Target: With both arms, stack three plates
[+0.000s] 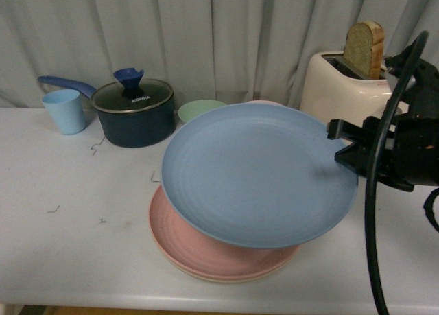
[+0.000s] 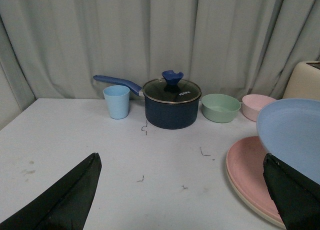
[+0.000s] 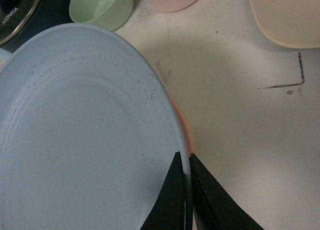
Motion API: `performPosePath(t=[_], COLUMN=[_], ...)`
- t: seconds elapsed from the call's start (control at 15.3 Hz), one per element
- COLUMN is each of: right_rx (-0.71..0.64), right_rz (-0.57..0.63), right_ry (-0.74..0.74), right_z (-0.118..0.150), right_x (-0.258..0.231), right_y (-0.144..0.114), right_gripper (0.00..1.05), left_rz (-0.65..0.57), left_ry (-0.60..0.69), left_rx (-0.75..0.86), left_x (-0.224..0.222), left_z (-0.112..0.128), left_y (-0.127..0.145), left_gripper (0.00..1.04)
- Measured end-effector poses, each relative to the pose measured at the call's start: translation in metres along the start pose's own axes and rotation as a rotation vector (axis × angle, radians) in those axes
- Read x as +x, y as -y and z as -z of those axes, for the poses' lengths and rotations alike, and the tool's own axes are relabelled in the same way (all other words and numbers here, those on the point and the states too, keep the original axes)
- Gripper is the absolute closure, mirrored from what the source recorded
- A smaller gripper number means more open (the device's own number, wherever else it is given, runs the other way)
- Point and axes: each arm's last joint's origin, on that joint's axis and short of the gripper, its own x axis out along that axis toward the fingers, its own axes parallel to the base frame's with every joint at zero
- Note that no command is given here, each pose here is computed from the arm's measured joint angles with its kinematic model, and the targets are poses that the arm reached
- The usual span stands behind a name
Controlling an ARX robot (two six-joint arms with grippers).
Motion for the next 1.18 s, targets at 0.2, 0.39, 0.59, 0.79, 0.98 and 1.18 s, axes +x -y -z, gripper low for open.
performPosePath(t=[0.2, 0.39, 0.59, 0.79, 0.98, 1.18], right_rx=[0.013, 0.012, -0.001, -0.010, -0.007, -0.083], right_rz=[0.024, 0.036, 0.033, 0.059, 0.034, 0.025], right_ry=[-0.039, -0.082, -0.112, -0.121, -0.057, 0.189], right_z=[0.009, 0.018, 0.023, 0.028, 0.023, 0.014], right_x=[0.025, 0.044, 0.055, 0.063, 0.051, 0.044], right_y=[-0.002, -0.004, -0.011, -0.013, -0.014, -0.018], right_gripper=[1.02, 1.02, 1.02, 0.87, 0.42, 0.19], left_rz=[0.000, 0.000, 0.000, 0.000, 0.000, 0.000], left_ry=[0.000, 0.000, 0.000, 0.001, 0.001, 0.001], left_rx=[0.000, 0.000, 0.000, 0.000, 0.000, 0.000], left_x=[0.000, 0.000, 0.000, 0.000, 0.000, 0.000], left_z=[0.000, 0.000, 0.000, 0.000, 0.000, 0.000], left_y=[0.000, 0.000, 0.000, 0.000, 0.000, 0.000], left_gripper=[0.07, 0.07, 0.07, 0.07, 0.07, 0.07])
